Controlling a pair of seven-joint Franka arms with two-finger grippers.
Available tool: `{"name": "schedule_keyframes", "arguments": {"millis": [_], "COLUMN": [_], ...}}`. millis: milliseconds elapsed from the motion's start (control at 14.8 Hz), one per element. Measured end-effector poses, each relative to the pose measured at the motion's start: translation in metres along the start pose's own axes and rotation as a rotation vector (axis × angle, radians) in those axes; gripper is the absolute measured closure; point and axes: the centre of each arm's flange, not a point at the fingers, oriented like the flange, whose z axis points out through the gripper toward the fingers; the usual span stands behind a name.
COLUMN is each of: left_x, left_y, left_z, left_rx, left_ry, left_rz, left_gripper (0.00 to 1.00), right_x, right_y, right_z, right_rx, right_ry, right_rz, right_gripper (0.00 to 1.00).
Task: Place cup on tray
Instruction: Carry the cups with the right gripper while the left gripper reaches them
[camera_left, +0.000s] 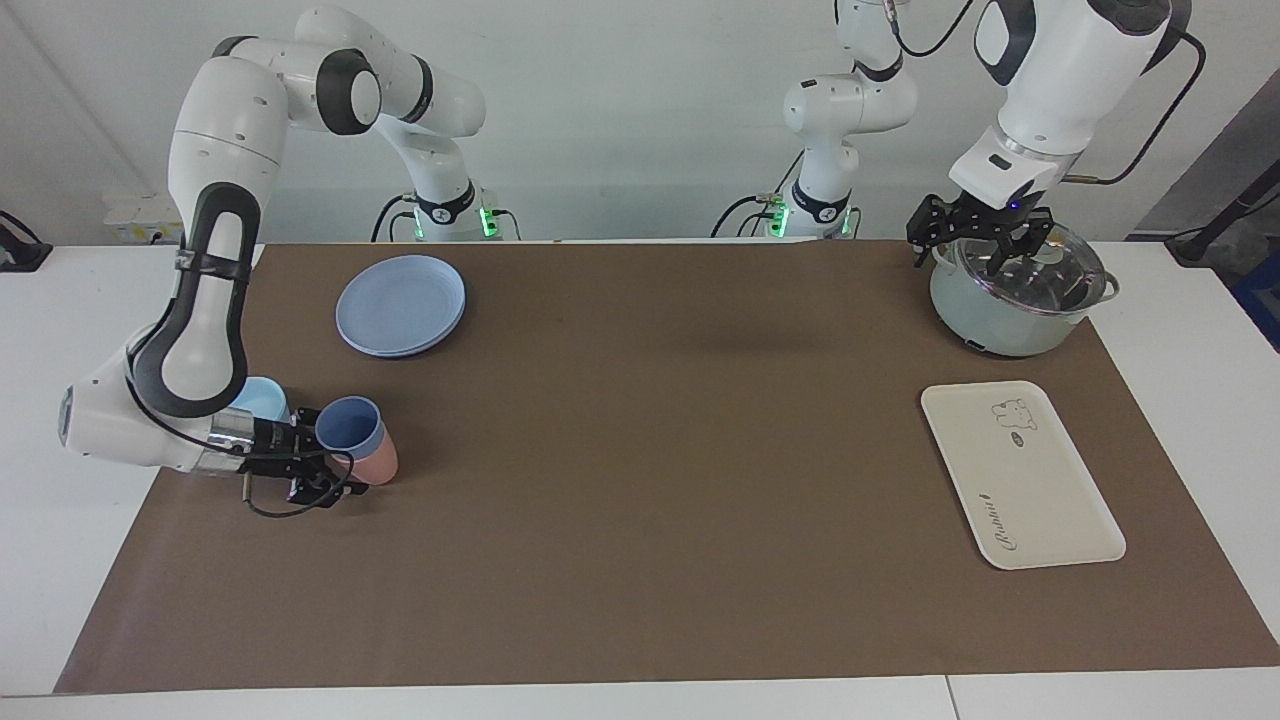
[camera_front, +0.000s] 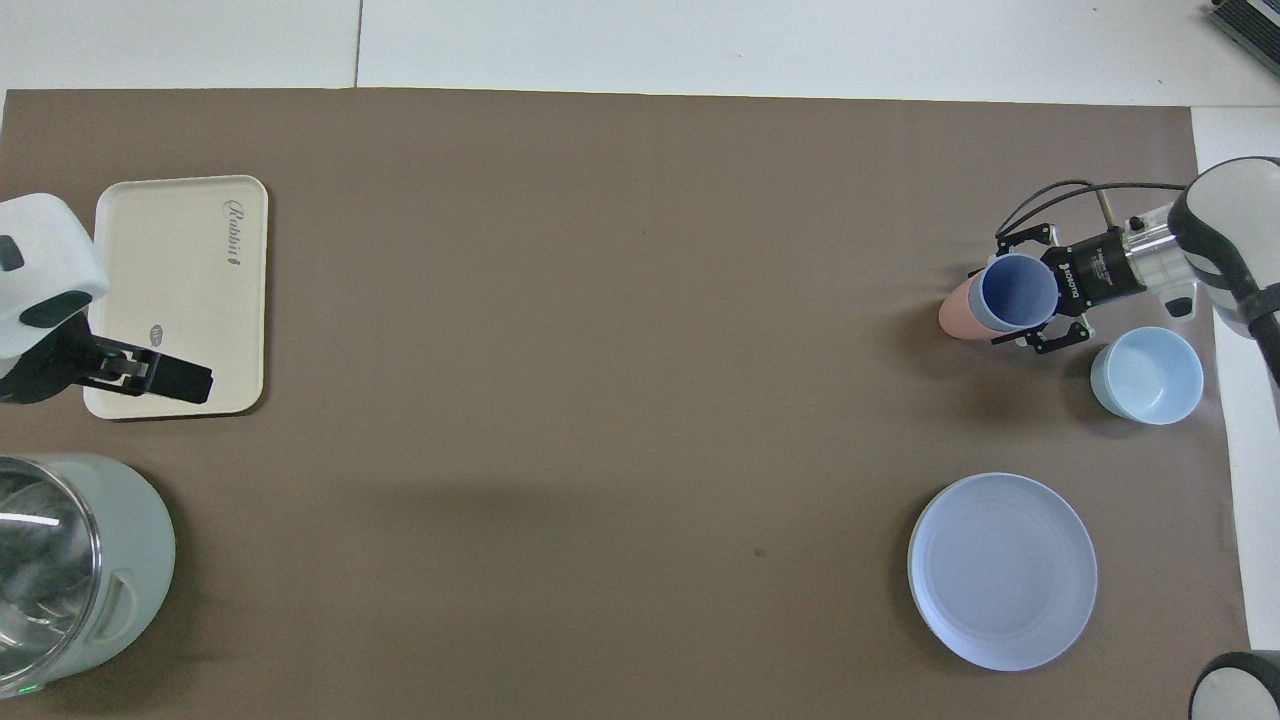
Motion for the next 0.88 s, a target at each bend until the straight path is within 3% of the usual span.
{"name": "schedule_keyframes", "arguments": {"millis": [269, 404, 606, 876], "left_x": [0.0, 0.0, 0.0, 0.001], "left_y": [0.002, 0.002, 0.003, 0.005], "left_z": [0.0, 0.0, 0.0, -0.001], "left_rx": [0.0, 0.0, 0.0, 0.0], "left_ry": [0.001, 0.001, 0.001, 0.005], "left_rz": [0.003, 0.004, 0.005, 0.004], "left_gripper": [0.0, 0.0, 0.0, 0.0], "right_x": [-0.006, -0.009, -0.018, -0.064], "right_y": [0.002, 0.005, 0.008, 0.0], "right_z": [0.006, 0.012, 0.021, 0.033], "right_rx": [0.029, 0.04, 0.049, 0.018], "right_ry": [-0.051, -0.084, -0.136, -0.137], "right_rz": [0.015, 0.028, 0.041, -0.01], "right_gripper": [0.1, 0.22, 0.22, 0.22]}}
